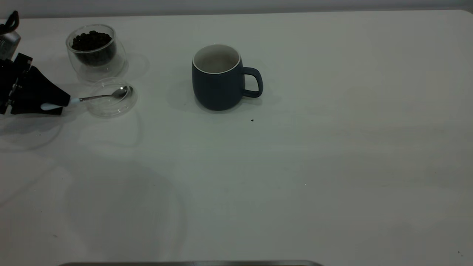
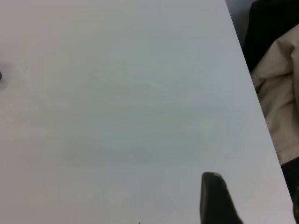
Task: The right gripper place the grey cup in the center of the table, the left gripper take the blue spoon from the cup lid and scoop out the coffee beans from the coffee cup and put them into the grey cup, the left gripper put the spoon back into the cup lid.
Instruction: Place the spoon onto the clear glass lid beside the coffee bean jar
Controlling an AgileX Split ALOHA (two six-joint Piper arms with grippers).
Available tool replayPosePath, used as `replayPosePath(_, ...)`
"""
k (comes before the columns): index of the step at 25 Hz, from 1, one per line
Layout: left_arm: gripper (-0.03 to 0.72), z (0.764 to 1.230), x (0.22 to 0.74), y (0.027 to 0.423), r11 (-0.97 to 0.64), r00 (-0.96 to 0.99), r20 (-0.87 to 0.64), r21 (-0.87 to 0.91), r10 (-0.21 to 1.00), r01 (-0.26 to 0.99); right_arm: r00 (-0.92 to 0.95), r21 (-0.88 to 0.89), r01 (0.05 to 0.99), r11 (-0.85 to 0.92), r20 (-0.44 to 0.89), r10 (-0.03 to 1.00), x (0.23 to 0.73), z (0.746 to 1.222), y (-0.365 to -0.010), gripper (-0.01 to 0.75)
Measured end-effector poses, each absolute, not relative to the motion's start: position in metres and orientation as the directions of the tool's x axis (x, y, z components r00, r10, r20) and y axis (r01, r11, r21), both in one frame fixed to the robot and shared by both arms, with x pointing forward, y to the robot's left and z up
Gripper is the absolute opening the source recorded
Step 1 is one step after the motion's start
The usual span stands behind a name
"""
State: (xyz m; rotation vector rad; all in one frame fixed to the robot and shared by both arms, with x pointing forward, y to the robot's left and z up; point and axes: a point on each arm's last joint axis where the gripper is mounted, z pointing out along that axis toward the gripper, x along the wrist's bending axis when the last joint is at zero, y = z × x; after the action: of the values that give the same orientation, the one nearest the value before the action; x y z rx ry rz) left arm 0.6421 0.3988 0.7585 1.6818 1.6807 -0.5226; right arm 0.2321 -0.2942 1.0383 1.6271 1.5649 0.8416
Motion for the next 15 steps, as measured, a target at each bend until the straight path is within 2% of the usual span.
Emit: replayPosePath(15,0.360,0.781,0.663,0.405,0.066,0.128,-0.724,0.233,0.678,0.970,0.052,0.847,0.531,-0.008,-0.023,0.998,0.232,1.038,-0.294,0.364)
